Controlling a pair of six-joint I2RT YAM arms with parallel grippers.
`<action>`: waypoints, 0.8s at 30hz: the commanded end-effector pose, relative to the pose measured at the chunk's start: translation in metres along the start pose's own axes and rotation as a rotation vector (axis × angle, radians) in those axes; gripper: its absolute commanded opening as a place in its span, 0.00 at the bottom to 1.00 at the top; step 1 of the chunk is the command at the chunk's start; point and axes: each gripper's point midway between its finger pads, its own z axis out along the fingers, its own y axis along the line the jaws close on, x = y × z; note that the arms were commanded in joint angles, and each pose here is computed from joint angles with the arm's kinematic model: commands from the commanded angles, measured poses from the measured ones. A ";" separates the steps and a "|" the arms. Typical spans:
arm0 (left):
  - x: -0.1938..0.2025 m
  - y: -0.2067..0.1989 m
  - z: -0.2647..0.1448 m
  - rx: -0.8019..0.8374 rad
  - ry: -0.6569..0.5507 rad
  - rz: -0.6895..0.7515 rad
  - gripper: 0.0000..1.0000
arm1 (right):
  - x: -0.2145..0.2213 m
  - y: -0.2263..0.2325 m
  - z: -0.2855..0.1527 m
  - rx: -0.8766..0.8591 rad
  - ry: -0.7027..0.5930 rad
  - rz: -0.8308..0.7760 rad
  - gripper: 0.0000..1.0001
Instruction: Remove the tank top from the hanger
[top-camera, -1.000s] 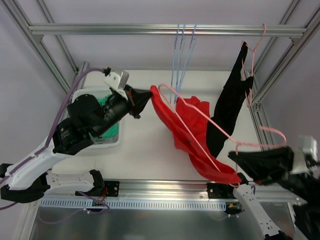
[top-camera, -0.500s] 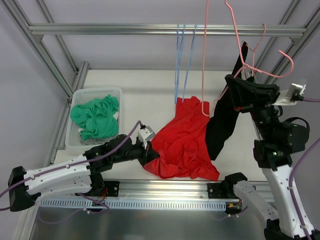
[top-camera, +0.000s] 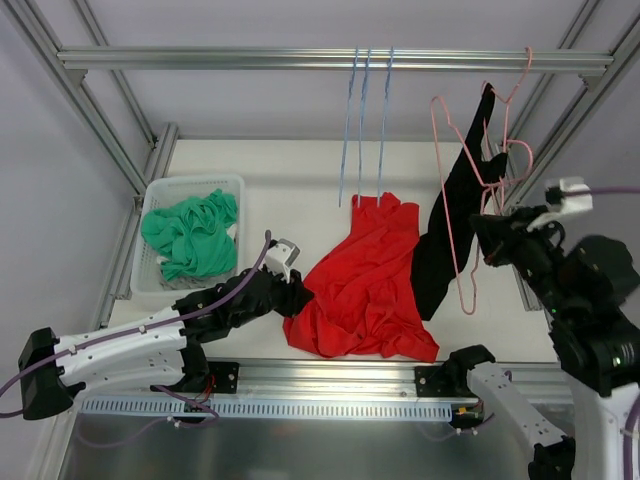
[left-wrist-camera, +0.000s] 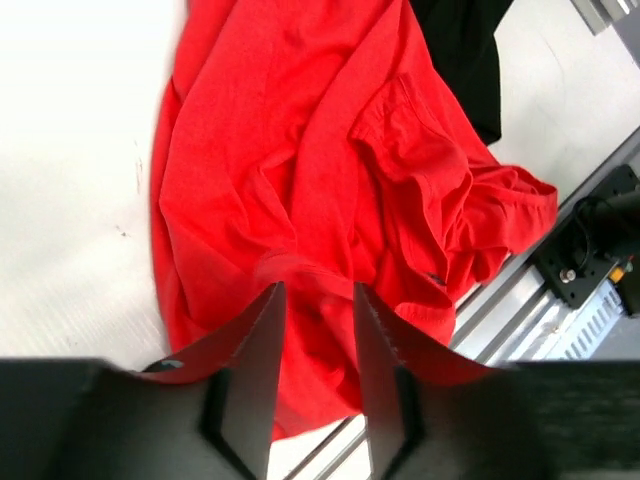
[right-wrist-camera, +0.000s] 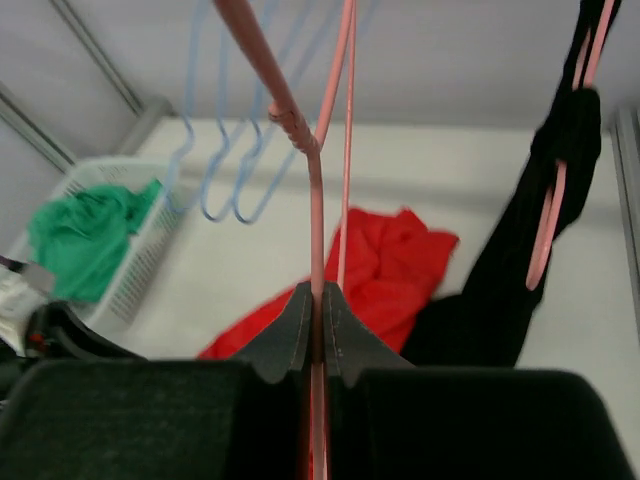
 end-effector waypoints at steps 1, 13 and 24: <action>-0.034 -0.005 -0.004 -0.029 -0.076 -0.032 0.36 | 0.016 -0.029 0.027 0.146 0.158 -0.066 0.00; -0.011 -0.009 -0.002 -0.009 0.046 -0.012 0.99 | -0.042 -0.041 0.179 0.206 0.231 -0.153 0.00; -0.018 -0.033 0.040 -0.057 0.120 0.111 0.99 | 0.005 -0.058 0.250 0.197 0.371 -0.082 0.00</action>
